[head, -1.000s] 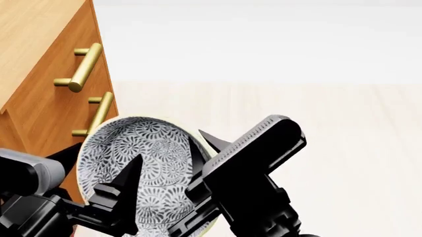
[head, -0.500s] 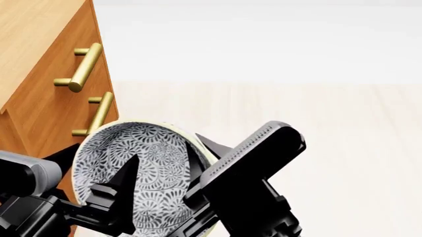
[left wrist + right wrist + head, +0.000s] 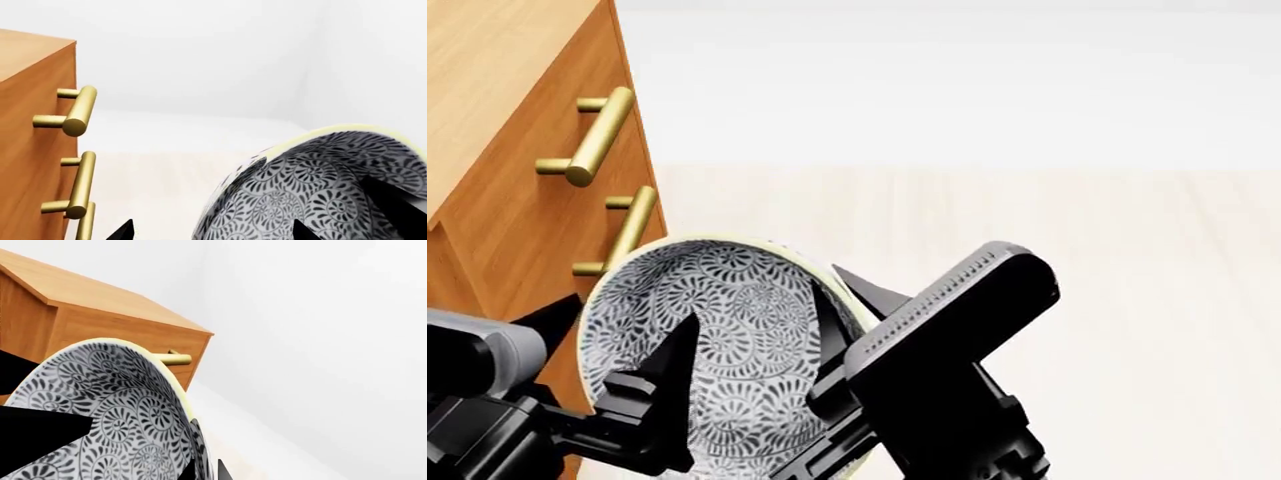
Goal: Put the bowl on top of the cabinet.
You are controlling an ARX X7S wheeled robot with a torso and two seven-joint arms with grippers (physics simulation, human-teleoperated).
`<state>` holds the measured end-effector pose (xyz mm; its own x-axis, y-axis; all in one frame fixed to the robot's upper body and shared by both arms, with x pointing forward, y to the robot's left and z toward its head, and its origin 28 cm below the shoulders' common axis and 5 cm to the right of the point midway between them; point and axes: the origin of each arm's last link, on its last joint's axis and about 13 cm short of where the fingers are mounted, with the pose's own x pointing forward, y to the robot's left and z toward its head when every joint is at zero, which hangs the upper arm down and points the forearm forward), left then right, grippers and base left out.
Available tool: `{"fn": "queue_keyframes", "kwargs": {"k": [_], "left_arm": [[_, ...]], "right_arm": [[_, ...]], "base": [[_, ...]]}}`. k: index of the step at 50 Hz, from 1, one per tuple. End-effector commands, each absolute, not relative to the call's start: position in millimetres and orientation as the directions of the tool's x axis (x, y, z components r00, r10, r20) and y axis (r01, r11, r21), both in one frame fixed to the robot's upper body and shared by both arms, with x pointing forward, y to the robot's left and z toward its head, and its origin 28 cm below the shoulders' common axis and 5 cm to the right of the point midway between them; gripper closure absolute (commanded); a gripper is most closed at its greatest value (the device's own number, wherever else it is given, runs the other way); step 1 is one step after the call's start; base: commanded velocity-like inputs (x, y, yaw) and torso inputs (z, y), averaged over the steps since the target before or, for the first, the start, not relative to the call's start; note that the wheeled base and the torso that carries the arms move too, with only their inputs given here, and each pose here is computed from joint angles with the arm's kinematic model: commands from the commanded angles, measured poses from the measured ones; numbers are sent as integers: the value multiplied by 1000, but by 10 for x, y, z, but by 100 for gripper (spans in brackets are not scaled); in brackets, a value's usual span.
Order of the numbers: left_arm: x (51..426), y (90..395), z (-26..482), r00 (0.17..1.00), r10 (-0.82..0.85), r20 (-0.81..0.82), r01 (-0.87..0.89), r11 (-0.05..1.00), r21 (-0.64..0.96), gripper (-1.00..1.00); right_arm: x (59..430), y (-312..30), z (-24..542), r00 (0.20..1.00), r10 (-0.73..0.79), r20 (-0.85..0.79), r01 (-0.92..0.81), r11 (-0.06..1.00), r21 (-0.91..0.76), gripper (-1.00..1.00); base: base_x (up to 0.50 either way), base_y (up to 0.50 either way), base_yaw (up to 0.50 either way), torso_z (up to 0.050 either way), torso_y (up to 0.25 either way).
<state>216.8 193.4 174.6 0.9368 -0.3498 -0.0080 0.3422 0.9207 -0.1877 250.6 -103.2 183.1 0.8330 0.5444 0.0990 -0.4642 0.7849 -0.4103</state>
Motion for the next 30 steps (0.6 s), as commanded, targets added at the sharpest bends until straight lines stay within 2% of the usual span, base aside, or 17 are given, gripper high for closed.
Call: {"fn": "queue_keyframes", "kwargs": {"k": [1,8,9,30], "left_arm": [[2186,1962,1728,942,-335,-12,327,925,-193,-100],[2227,1976,1701,948,-317,-18,309,934,-177,-100],[2231,1978,1701,949,-316,-19,308,934,-183,100],[2216,1973,1693,952,-307,-9,301,937,-179,100]], "right_arm": [[2497,-1043,1884,832,539,128,-445,788,-425,100],[2477,-1028,1893,828,546,129,-450,783,-429,100],[2475,-1029,1895,828,545,131,-448,784,-430,100],[2503,-1047,1872,837,532,128,-438,791,-428,100]], "base": [[0,0,0,0,0],[0,0,0,0,0],[0,0,0,10,0],[0,0,0,0,0]]}}
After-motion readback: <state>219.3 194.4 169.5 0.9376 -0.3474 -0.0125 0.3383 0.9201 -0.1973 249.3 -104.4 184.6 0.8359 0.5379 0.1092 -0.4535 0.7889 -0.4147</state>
